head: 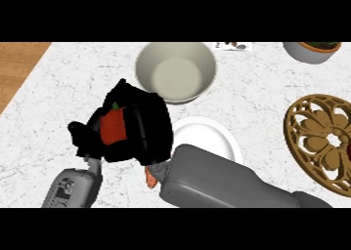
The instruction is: Pick the bell pepper from the plate and place it in the bowl
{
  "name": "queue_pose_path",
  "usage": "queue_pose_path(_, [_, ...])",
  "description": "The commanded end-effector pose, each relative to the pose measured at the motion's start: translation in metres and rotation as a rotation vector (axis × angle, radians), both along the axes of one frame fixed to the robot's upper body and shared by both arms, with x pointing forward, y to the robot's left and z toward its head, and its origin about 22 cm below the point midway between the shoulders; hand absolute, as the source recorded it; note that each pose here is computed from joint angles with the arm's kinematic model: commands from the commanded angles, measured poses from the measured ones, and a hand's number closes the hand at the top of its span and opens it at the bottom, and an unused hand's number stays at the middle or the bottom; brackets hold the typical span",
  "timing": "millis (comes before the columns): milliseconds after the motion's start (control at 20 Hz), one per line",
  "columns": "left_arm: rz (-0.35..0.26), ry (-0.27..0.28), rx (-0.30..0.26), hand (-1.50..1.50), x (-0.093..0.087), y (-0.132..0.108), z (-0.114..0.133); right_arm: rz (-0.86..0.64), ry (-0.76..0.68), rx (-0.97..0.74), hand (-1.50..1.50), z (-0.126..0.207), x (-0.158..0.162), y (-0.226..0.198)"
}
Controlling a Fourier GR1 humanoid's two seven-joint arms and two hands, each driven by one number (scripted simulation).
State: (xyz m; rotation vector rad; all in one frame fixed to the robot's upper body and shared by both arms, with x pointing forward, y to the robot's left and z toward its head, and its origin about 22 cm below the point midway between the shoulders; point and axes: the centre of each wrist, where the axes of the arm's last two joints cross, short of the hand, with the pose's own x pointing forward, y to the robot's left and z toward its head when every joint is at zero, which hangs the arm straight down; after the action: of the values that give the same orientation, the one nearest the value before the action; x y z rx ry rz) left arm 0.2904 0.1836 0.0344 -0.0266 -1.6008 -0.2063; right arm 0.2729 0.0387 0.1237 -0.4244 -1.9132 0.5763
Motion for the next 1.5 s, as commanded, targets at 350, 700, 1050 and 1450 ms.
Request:
queue_pose_path(350, [0.001, 0.016, 0.0, 0.0, 0.001, 0.002, -0.003, -0.214, -0.04, -0.078, 1.5, 0.111, 0.015, 0.056])
queue_pose_path(700, [0.041, 0.005, -0.002, 0.0, -0.003, 0.016, -0.011, -0.358, -0.053, -0.076, 1.5, 0.162, 0.037, 0.07])
queue_pose_path(1050, [0.028, 0.001, 0.014, 0.0, 0.003, 0.015, 0.002, -0.493, -0.013, -0.2, 1.5, 0.158, 0.071, 0.064])
queue_pose_path(1450, [0.042, -0.026, 0.005, 0.0, -0.002, 0.009, 0.009, -0.605, 0.022, -0.378, 1.5, 0.132, 0.115, 0.037])
